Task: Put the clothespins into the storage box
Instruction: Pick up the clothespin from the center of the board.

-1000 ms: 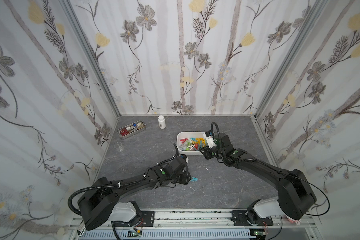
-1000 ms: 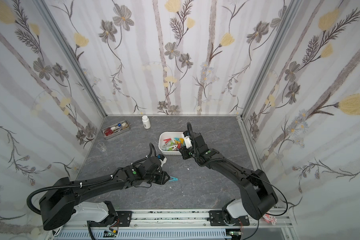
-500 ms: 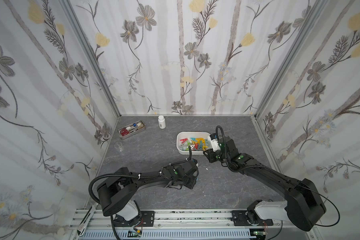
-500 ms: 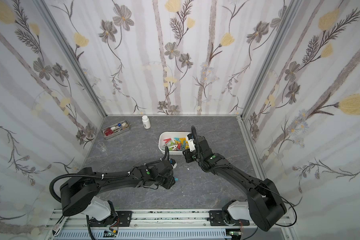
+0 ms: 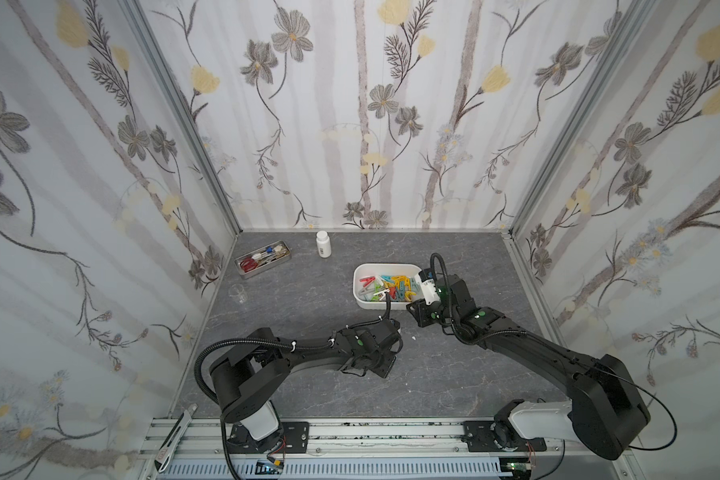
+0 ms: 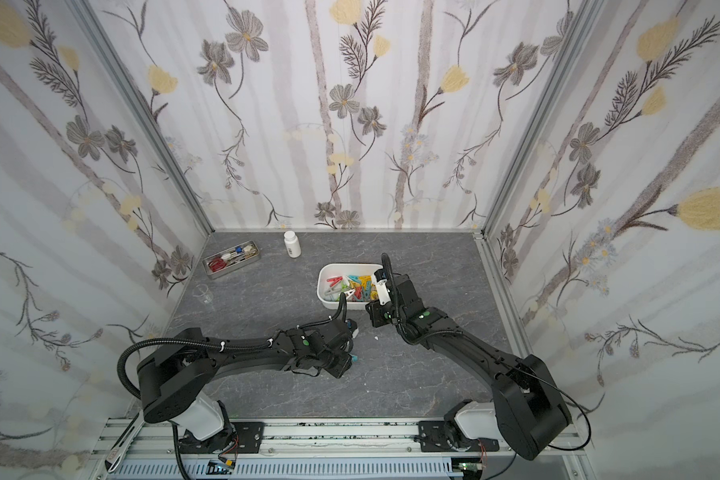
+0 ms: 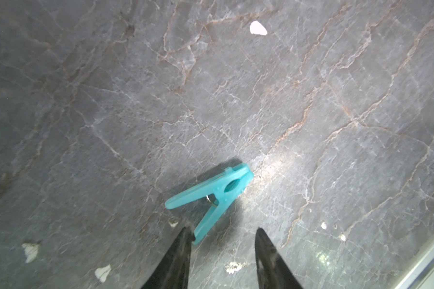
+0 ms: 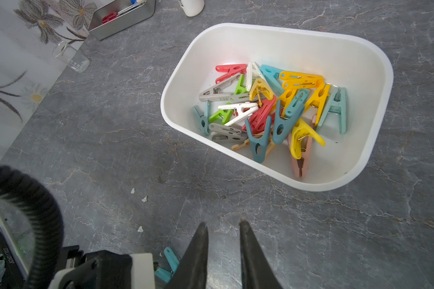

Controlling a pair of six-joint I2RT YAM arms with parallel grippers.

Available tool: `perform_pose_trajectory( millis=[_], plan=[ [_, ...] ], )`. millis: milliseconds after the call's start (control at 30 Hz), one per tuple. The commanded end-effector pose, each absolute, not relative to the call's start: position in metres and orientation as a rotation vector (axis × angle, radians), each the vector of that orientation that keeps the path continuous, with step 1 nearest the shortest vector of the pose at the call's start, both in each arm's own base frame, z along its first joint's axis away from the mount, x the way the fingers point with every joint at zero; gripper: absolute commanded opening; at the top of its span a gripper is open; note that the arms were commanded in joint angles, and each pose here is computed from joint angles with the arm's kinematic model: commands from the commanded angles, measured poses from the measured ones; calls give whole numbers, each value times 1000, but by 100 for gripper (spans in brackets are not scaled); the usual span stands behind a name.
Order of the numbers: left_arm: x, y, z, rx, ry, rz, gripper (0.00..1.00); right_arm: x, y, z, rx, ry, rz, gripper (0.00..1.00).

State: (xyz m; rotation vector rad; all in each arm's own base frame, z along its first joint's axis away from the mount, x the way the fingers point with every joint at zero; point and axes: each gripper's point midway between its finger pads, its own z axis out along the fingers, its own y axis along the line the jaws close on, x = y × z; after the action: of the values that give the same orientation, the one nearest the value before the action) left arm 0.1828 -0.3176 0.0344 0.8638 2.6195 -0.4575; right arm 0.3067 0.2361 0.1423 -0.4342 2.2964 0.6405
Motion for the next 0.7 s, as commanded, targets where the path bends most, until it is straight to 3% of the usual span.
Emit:
perform_pose_trajectory(
  millis=[0, 667],
  plan=[
    [191, -317, 45, 848, 2568, -444, 43, 310, 238, 147, -434, 2272, 648, 24],
    [192, -323, 27, 869, 2571, -492, 44, 305, 235, 149, -426, 2269, 651, 24]
  ],
)
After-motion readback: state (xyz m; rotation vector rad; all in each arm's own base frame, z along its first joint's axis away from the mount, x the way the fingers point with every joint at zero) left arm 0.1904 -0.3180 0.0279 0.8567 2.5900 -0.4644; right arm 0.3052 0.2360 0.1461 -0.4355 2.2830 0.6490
